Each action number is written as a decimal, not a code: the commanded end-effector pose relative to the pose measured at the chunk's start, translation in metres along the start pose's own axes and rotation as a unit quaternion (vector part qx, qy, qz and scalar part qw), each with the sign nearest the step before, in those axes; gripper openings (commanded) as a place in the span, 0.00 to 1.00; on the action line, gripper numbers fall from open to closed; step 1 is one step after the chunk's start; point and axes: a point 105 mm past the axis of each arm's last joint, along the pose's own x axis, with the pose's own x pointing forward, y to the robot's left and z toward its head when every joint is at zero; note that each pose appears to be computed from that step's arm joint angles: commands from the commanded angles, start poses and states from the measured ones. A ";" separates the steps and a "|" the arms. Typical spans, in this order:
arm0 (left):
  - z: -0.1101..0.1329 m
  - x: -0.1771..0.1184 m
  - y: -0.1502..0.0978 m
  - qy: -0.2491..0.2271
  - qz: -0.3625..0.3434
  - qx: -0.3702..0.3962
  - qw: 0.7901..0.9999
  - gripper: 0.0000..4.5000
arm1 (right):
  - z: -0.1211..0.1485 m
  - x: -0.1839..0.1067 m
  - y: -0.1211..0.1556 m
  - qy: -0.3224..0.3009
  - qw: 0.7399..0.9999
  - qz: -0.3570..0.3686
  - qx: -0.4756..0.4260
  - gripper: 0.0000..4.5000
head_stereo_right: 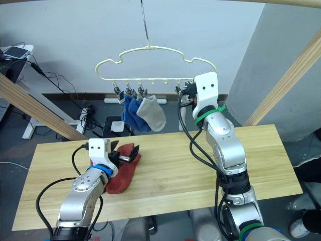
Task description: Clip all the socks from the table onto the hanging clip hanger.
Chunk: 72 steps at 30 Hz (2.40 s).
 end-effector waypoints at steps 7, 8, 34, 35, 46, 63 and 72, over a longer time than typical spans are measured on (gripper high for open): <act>-0.037 0.008 -0.006 0.076 -0.011 0.005 0.997 0.99 | 0.014 -0.002 0.004 -0.023 1.000 0.011 -0.006 0.00; -0.038 0.009 -0.006 0.080 -0.013 0.001 0.997 0.99 | 0.014 -0.002 0.004 -0.023 1.000 0.011 -0.006 0.00; 0.037 0.017 -0.106 -0.050 -0.350 0.082 0.932 0.00 | 0.017 -0.005 -0.001 -0.022 1.000 0.000 -0.003 0.00; 0.050 0.017 -0.115 -0.072 -0.372 0.082 0.922 0.00 | 0.018 -0.005 -0.002 -0.022 1.000 -0.001 -0.003 0.00; 0.114 0.033 -0.155 -0.172 -0.326 0.009 0.930 0.00 | 0.022 -0.007 -0.002 -0.024 1.000 -0.007 0.009 0.00; 0.135 0.039 -0.166 -0.213 -0.246 -0.049 0.944 0.00 | 0.021 -0.006 0.000 -0.018 0.999 -0.006 0.026 0.00; 0.142 0.041 -0.166 -0.222 -0.231 -0.055 0.946 0.00 | 0.018 -0.006 0.001 -0.006 0.999 -0.005 0.054 0.00</act>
